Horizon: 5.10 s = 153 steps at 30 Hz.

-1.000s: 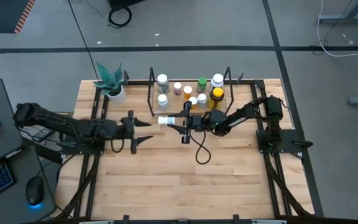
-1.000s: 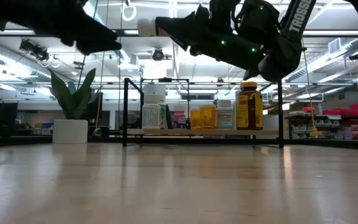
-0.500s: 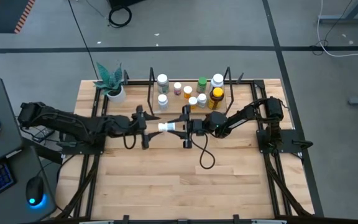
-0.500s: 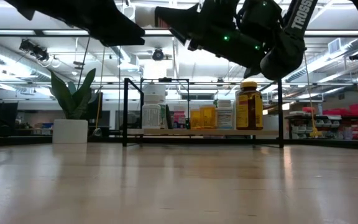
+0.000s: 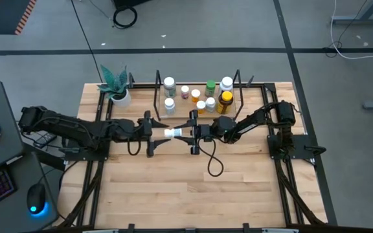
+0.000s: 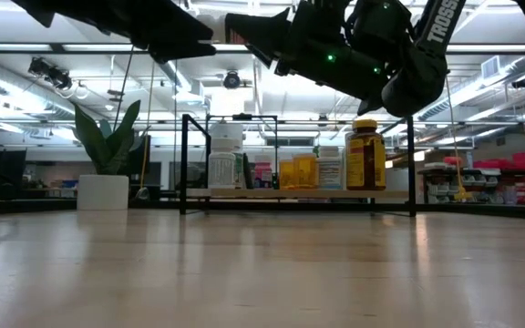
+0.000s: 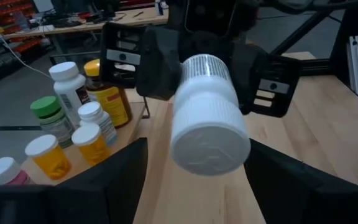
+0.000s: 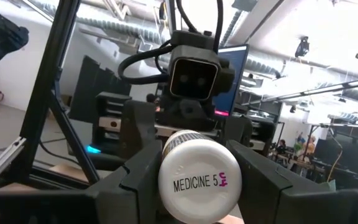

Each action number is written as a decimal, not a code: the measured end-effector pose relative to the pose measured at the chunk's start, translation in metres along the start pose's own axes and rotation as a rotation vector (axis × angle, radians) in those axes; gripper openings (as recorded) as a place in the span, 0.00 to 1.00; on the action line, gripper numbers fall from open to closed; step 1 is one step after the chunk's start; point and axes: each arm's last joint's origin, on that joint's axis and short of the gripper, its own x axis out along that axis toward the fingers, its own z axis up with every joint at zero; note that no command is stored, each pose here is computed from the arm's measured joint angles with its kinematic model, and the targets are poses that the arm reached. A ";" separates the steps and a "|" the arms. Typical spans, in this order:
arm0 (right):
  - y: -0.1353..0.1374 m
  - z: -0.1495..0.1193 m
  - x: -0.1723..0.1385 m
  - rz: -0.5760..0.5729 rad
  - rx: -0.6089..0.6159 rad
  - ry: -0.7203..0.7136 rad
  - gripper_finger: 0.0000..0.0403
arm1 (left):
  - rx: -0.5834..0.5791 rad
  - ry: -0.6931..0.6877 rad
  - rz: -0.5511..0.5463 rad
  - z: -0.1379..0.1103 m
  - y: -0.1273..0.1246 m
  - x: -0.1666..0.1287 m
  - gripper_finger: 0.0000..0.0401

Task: Pick and place medicine bottles onto shelf by color
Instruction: Put the black white medicine on the shelf

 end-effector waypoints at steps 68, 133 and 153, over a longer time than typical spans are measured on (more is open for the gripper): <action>-0.014 -0.007 -0.002 -0.071 0.094 0.074 0.73 | -0.013 0.093 -0.002 -0.009 0.000 0.000 0.41; -0.058 0.198 -0.149 -0.271 -0.050 0.454 0.72 | 0.063 1.190 0.161 0.017 0.149 0.213 0.42; -0.056 0.196 -0.150 -0.225 -0.026 0.463 0.72 | 0.149 1.291 0.023 0.013 0.144 0.223 0.43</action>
